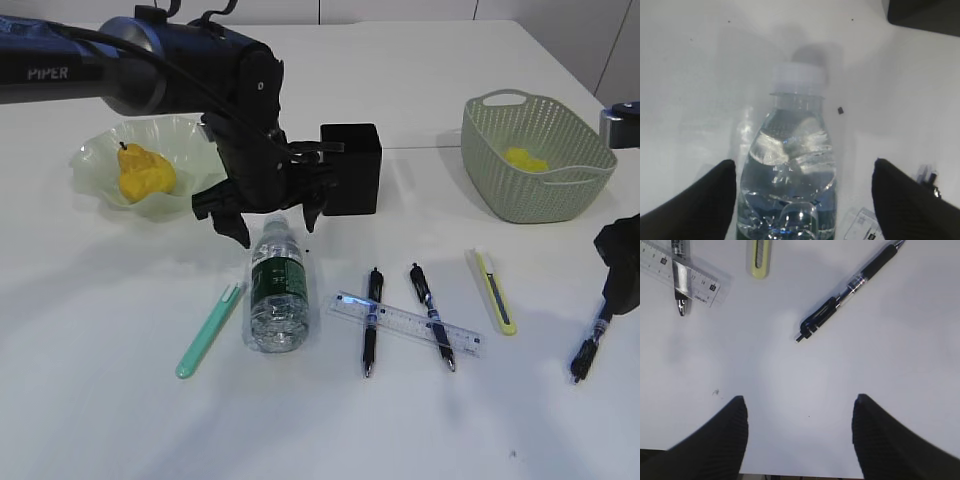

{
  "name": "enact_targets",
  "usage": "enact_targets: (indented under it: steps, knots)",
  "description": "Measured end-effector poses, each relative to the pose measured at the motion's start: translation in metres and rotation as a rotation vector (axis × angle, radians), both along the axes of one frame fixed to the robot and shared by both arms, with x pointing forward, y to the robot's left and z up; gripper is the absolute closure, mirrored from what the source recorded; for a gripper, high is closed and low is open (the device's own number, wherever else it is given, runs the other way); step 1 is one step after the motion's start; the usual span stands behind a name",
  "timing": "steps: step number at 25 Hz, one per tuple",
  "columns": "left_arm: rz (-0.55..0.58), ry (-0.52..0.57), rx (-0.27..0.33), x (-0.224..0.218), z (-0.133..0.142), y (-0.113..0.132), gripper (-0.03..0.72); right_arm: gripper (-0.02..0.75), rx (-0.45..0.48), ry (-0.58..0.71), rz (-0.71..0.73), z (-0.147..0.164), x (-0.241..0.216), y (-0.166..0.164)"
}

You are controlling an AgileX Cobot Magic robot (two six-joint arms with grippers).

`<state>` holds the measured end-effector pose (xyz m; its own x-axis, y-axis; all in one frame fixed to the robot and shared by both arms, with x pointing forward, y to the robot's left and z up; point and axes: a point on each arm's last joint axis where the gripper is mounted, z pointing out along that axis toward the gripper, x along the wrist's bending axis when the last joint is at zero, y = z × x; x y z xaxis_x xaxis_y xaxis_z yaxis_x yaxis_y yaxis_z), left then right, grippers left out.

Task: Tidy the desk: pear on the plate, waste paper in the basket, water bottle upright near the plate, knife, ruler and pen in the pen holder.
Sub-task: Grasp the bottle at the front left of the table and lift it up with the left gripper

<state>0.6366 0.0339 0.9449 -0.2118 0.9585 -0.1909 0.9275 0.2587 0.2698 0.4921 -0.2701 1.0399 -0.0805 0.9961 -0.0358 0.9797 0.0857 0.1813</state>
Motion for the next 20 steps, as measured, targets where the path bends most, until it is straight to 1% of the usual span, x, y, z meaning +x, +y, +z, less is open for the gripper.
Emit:
enact_targets:
  steps: [2,7,13,20]
  knots:
    - [-0.036,-0.002,0.014,0.0,0.0,0.0,0.085,0.256,0.0,-0.002,0.0,0.0,0.0,0.0]
    - [-0.115,0.026,0.047,-0.001,-0.011,-0.001,0.091,0.256,0.001,-0.01,0.0,0.0,0.001,0.0]
    - [-0.148,0.06,0.037,-0.002,-0.021,-0.003,0.094,0.256,0.002,-0.015,0.001,0.0,0.001,0.0]
    - [-0.144,0.093,0.033,-0.001,-0.033,-0.002,0.094,0.256,0.002,-0.016,0.001,0.0,0.001,0.0]
